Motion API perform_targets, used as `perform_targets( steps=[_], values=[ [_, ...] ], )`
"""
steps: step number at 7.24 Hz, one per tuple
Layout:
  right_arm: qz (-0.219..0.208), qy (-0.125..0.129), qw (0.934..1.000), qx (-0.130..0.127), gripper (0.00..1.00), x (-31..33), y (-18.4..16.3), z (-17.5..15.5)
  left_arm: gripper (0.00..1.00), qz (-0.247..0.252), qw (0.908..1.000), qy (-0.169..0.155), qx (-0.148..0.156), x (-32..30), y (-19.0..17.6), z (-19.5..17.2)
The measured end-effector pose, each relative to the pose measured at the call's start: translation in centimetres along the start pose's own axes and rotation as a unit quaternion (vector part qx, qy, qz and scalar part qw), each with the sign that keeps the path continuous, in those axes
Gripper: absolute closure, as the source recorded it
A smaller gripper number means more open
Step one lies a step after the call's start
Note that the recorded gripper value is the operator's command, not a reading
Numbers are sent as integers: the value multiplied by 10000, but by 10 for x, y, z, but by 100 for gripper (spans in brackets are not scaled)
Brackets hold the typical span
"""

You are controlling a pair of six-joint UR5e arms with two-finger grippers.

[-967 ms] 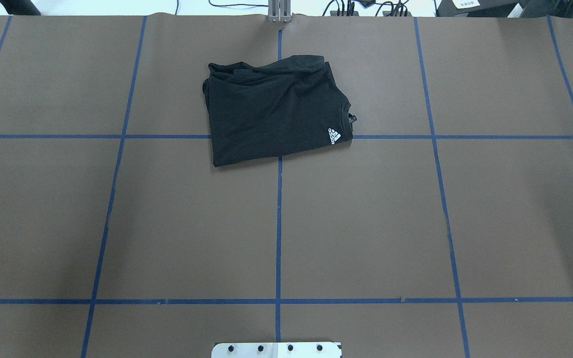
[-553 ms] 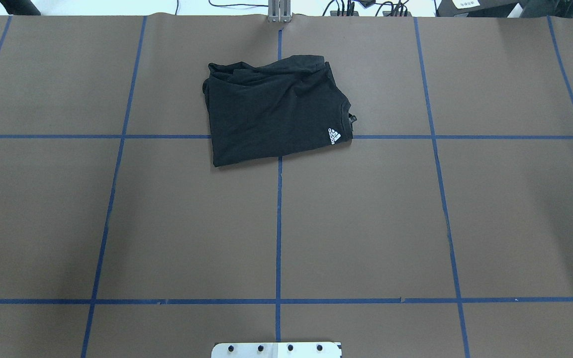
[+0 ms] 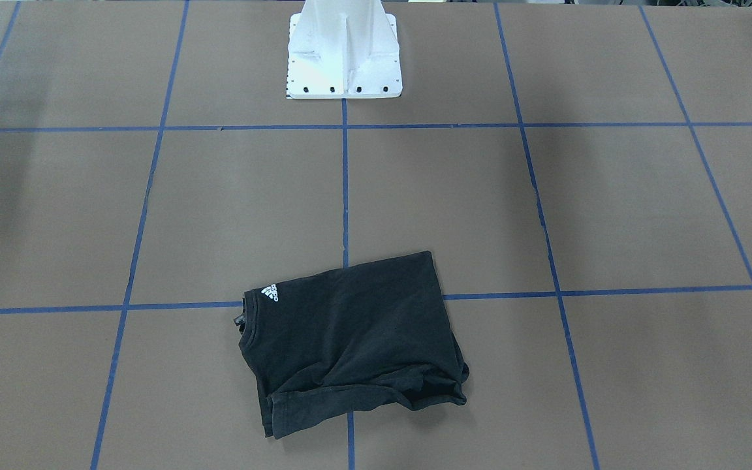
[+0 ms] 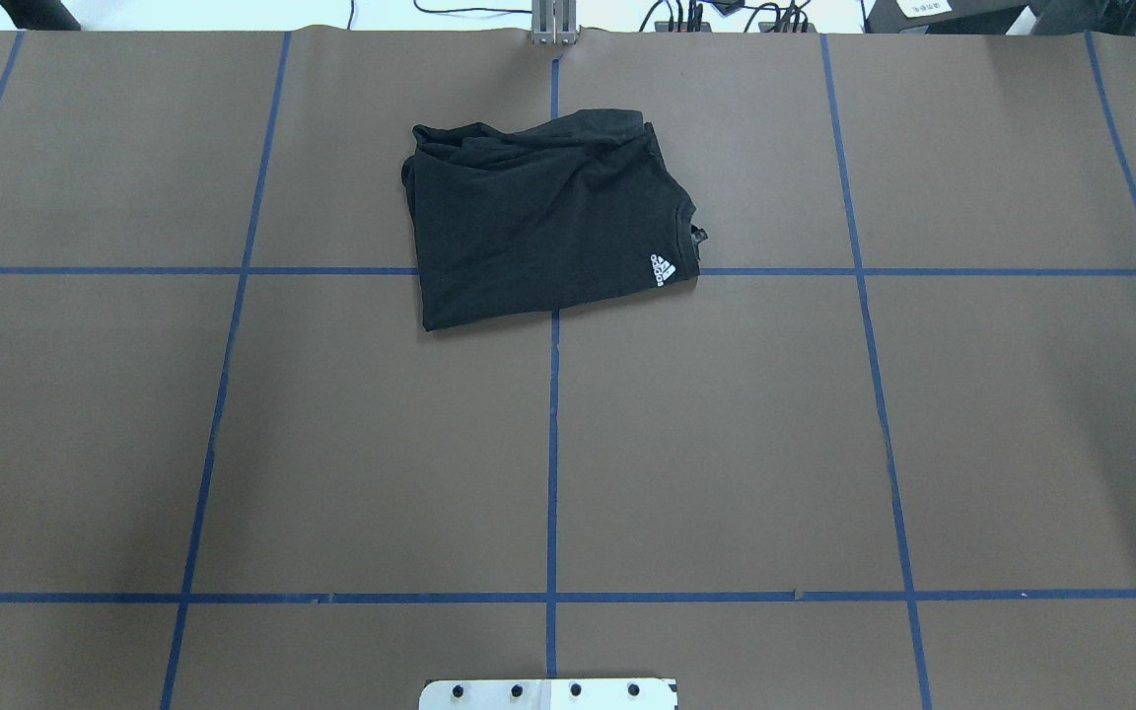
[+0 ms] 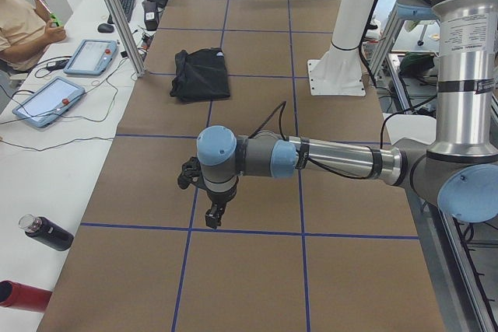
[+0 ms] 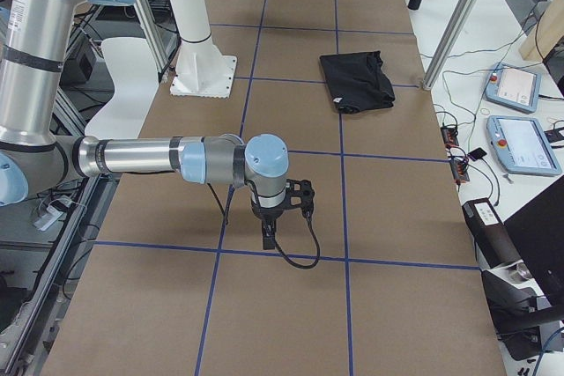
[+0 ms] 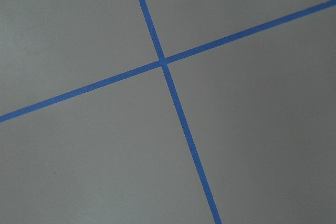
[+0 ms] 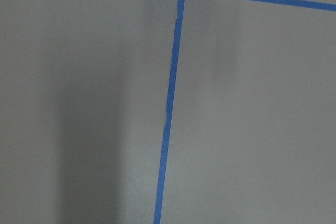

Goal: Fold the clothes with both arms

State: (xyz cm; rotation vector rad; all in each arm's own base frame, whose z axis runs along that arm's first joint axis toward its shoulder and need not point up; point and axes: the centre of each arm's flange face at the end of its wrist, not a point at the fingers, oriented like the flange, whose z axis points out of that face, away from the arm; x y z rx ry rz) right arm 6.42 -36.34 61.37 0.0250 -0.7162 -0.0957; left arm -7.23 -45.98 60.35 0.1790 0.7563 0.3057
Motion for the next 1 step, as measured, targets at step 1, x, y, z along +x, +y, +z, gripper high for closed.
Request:
perform_targets(
  steps=[1],
  values=[
    [-4,-2,10000,-21,0,0,1,2,0,41,10000,-13,40,1,-1,-1]
  ],
)
